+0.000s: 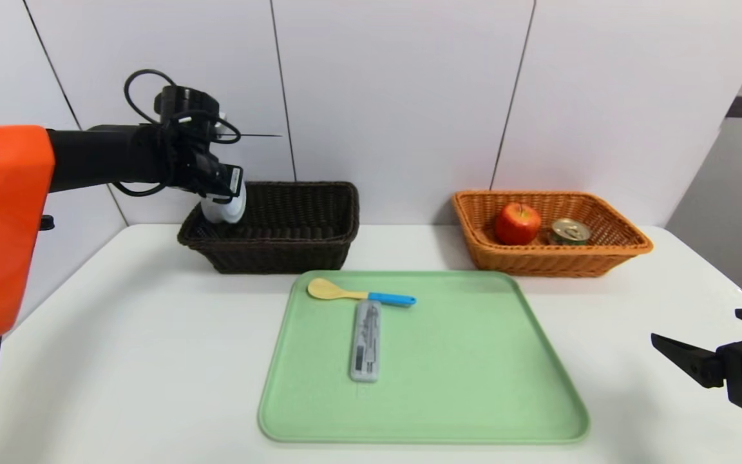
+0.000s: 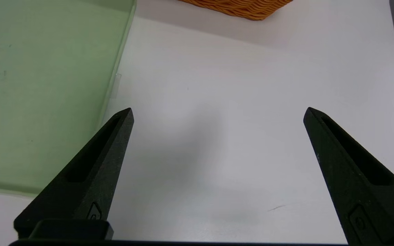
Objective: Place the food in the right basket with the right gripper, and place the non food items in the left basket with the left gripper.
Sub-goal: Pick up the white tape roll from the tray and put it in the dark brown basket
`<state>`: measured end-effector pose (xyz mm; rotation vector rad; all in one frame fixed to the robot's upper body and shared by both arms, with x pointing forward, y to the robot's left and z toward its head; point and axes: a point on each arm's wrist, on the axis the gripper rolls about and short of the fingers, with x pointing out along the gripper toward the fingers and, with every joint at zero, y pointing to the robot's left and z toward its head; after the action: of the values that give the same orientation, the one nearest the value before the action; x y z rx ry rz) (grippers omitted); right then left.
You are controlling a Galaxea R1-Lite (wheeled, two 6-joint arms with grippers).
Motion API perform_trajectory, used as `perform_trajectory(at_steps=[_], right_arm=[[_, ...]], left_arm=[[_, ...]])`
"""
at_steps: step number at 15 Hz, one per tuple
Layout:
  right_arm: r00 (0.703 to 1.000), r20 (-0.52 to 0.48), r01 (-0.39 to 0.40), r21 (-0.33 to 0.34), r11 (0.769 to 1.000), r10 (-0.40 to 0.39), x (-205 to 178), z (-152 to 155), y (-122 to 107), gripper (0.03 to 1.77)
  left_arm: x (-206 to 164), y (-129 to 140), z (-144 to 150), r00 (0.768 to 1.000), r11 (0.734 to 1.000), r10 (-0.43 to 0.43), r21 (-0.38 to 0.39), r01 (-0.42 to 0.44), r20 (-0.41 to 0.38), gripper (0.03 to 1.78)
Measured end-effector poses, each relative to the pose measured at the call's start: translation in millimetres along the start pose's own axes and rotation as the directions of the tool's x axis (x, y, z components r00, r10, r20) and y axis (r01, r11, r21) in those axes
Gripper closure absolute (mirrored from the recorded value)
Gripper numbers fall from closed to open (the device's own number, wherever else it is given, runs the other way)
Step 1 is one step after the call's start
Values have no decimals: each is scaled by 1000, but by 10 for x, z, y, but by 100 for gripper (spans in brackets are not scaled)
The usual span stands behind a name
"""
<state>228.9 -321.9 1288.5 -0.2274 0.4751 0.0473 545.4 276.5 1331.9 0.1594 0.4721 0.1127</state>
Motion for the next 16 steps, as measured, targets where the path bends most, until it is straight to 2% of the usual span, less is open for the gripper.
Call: perform_trajectory(at_steps=[16], right_arm=[[999, -31, -5, -4, 1000, 5, 84, -1, 10, 9]], left_arm=[[105, -58, -105, 999, 1000, -7, 21, 8, -39, 125]])
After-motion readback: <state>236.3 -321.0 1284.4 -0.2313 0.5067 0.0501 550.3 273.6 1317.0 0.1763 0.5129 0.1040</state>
